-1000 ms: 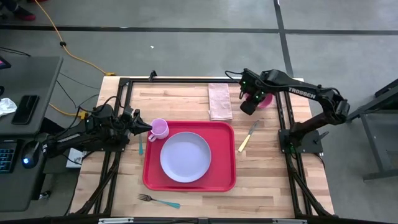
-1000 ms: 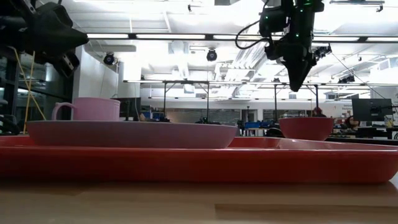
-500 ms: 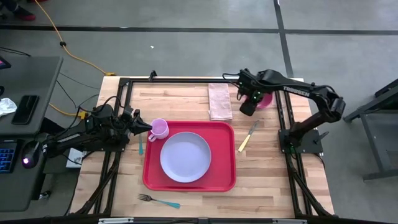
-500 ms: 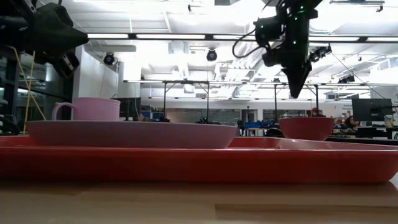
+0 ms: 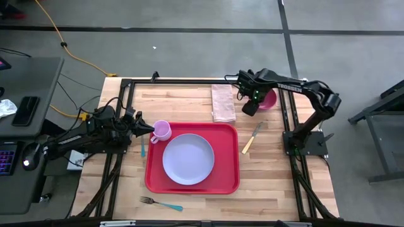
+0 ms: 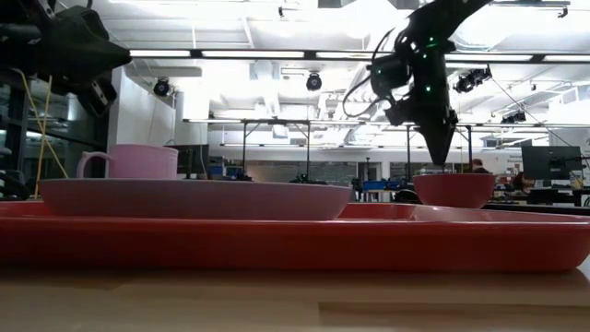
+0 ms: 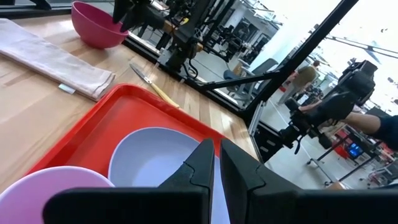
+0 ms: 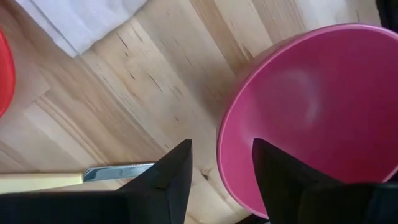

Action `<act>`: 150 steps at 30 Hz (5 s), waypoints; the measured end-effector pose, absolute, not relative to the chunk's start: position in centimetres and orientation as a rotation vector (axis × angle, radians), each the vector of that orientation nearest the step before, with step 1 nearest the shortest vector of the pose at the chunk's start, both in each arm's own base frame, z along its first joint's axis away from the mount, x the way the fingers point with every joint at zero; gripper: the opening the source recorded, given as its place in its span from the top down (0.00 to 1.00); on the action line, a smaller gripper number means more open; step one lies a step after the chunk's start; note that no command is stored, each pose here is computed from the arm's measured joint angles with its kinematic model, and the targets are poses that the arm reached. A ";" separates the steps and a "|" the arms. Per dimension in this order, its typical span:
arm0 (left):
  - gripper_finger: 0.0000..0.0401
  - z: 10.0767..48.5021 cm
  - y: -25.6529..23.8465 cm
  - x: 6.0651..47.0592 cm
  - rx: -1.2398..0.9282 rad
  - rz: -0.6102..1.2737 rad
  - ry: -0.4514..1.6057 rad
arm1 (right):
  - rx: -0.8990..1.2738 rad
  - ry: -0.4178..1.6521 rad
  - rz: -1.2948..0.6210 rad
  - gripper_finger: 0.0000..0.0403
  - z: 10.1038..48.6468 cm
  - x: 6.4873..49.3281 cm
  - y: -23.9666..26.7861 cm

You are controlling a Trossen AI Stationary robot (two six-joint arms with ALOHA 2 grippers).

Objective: Set up tray
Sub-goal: Put the red bowl on top of the blue plate

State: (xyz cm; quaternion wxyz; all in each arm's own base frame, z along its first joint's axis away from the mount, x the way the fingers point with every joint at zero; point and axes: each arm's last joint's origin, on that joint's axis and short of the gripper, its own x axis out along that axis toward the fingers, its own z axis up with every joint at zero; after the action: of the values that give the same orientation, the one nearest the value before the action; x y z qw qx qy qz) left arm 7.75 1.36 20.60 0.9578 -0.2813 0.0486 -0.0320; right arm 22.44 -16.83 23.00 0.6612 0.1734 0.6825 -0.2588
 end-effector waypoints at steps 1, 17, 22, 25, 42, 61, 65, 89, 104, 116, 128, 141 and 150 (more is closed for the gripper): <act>0.86 20.6 1.4 7.7 -0.576 -0.065 0.099 | 0.393 1.548 -0.585 0.63 22.8 22.5 -16.9; 0.86 20.6 1.4 7.7 -0.582 -0.065 0.099 | 0.380 1.625 -0.580 0.63 20.1 23.5 -18.0; 0.86 20.6 1.4 7.7 -0.582 -0.064 0.099 | 0.336 1.629 -0.624 0.67 20.0 23.6 -18.2; 0.86 20.6 1.4 7.7 -0.582 -0.064 0.100 | 0.314 1.637 -0.645 0.72 20.0 23.6 -18.3; 0.86 20.6 1.4 7.7 -0.581 -0.064 0.100 | 0.380 1.611 -0.644 0.99 20.0 23.5 -18.5; 0.86 20.6 1.4 7.7 -0.569 -0.065 0.100 | 0.322 1.690 -0.632 1.00 20.2 23.9 -16.6; 0.86 20.6 1.4 7.7 -0.557 -0.065 0.100 | 0.313 1.677 -0.619 1.00 20.9 24.2 -15.3; 0.86 20.5 1.4 7.7 -0.552 -0.064 0.104 | 0.341 1.534 -0.629 1.00 25.6 23.3 -10.4; 0.86 20.5 1.4 7.7 -0.555 -0.062 0.106 | 0.287 1.267 -0.517 1.00 32.1 26.3 -7.0; 0.86 20.2 1.4 7.7 -0.564 -0.055 0.134 | 0.283 1.036 -0.407 1.00 38.3 27.4 -3.3; 0.86 20.0 1.3 7.7 -0.572 -0.049 0.155 | 0.306 0.947 -0.256 1.00 39.1 28.4 0.5; 0.86 20.0 1.2 7.7 -0.574 -0.083 0.163 | 0.329 0.901 -0.199 1.00 39.4 28.8 2.2; 0.86 20.0 1.0 7.6 -0.498 -0.160 0.172 | 0.366 0.847 -0.041 1.00 38.1 32.2 4.0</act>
State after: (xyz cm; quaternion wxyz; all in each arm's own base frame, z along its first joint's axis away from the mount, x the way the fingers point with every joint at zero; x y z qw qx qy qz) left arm 7.64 1.04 20.03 0.9623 -0.2459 0.0848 -0.0790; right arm 32.23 4.03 38.12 0.8952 0.1765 0.4087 -0.0197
